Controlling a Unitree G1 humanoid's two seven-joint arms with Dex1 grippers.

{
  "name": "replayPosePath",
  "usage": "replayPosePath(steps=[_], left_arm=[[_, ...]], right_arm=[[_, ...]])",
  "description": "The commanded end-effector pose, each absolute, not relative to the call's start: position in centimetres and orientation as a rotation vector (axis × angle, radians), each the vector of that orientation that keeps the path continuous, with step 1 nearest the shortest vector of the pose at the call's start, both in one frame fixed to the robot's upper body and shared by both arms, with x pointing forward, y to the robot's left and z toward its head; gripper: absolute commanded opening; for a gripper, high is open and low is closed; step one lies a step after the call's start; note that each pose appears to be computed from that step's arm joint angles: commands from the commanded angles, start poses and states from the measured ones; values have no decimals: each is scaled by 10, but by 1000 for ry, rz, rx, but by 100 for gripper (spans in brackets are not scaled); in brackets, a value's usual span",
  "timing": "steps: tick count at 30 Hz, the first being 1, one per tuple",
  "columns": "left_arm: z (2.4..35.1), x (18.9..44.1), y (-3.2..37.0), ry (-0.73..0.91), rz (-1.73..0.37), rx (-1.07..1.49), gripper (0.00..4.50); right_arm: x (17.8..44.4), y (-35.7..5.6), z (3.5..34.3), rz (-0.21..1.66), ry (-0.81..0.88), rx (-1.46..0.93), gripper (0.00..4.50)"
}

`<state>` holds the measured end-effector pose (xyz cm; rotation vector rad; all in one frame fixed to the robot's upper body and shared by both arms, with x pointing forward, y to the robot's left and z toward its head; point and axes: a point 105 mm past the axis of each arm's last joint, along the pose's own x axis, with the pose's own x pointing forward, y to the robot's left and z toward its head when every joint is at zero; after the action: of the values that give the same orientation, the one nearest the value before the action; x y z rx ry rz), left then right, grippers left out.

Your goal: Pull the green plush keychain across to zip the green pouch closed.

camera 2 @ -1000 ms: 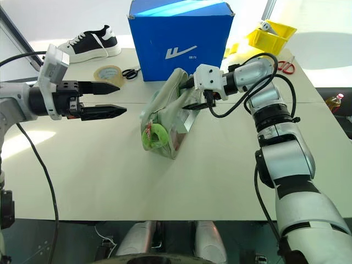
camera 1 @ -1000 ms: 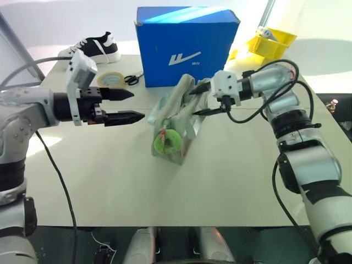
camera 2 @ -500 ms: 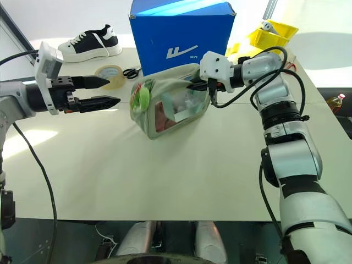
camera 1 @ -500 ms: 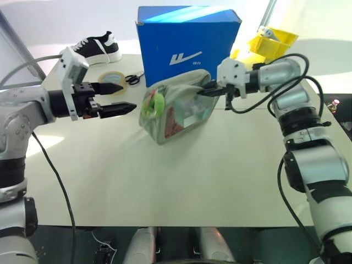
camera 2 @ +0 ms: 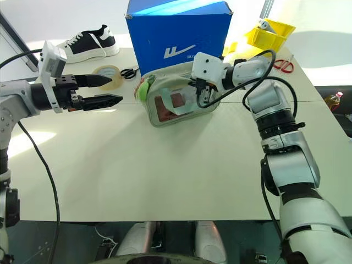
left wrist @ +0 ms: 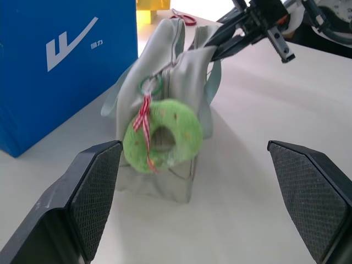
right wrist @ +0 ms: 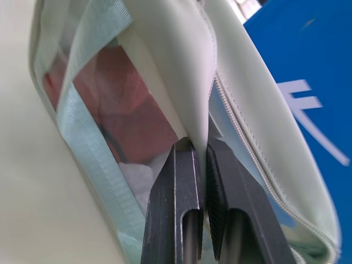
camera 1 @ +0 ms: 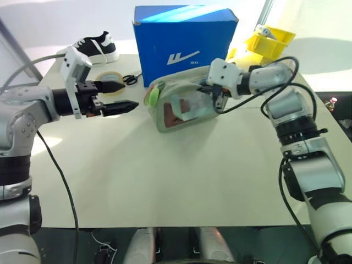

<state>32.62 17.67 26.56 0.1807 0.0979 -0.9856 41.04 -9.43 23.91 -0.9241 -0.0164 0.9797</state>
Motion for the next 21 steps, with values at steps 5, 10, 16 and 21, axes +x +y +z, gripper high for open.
replayPosePath(steps=[5,10,16,21], left_arm=[[278,324,171,44,-993,208,450],[275,323,171,45,-987,206,450],[273,321,175,49,-970,200,450],[271,321,179,52,-954,196,450]], right_arm=[[407,-47,259,965,-43,-802,3],[406,-47,252,981,1,-787,3],[407,-73,260,961,-7,-798,263],[403,-109,278,985,-19,-792,445]])
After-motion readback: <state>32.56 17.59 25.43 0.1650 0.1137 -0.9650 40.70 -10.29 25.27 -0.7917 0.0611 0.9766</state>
